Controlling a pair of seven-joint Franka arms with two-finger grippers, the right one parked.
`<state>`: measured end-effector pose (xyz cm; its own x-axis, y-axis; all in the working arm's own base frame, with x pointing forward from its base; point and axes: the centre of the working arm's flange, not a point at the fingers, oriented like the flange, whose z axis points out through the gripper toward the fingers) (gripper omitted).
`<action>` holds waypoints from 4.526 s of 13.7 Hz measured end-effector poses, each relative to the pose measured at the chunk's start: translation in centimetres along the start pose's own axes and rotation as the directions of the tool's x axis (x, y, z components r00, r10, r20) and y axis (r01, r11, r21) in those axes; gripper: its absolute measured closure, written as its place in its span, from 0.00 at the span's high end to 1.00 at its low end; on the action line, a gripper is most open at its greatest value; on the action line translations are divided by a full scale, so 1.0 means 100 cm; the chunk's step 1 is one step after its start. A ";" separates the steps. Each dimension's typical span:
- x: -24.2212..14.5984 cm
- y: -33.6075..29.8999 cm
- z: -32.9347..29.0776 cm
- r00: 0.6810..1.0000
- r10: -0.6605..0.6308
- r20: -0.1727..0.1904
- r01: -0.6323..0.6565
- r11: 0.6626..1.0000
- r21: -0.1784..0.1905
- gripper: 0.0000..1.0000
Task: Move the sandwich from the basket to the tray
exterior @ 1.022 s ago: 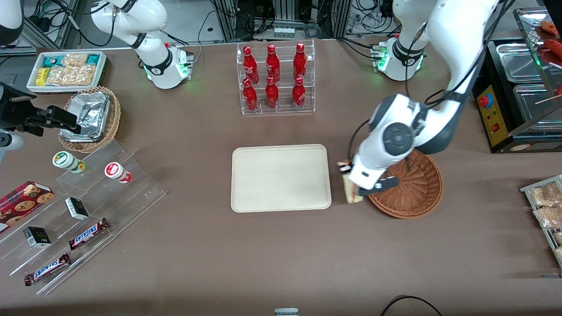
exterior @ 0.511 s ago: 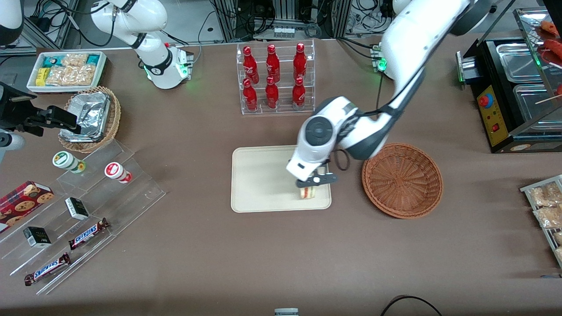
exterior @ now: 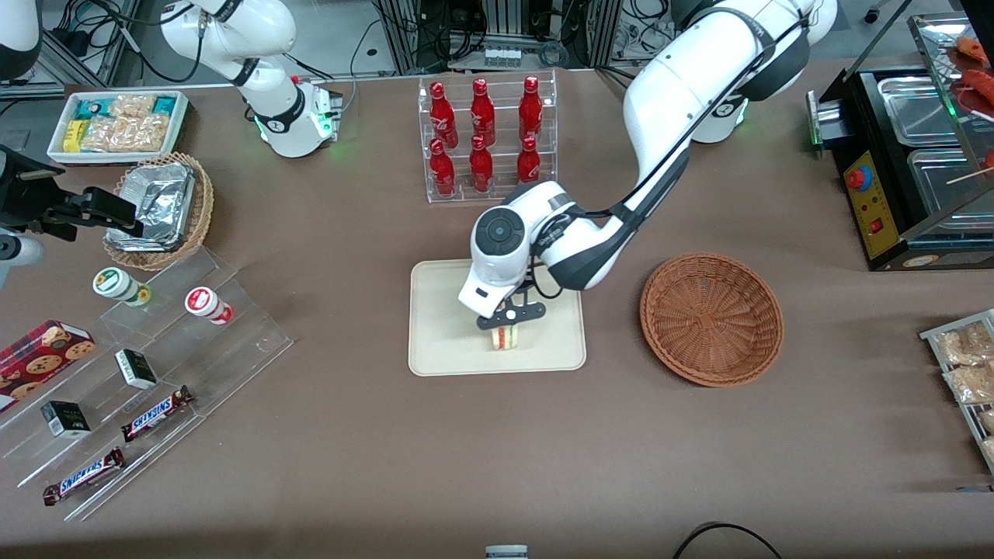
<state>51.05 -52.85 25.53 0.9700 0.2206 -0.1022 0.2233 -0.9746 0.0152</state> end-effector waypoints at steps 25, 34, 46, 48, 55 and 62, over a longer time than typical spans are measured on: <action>0.006 0.012 -0.069 0.995 0.001 -0.103 -0.003 1.000 -0.021 1.00; 0.014 -0.001 -0.136 0.987 -0.030 -0.159 0.025 0.999 -0.032 1.00; 0.107 -0.195 -0.216 0.993 0.099 -0.065 -0.097 0.995 0.028 1.00; 0.109 -0.220 -0.224 0.991 0.121 -0.062 -0.119 0.992 0.037 1.00; 0.131 -0.355 -0.272 0.949 0.303 0.086 -0.305 0.952 0.010 1.00; 0.125 -0.474 -0.336 0.945 0.312 0.101 -0.315 0.949 0.022 1.00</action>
<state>55.83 -2.63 56.97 0.9764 -0.0989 -0.1922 -0.0960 -0.9951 0.0247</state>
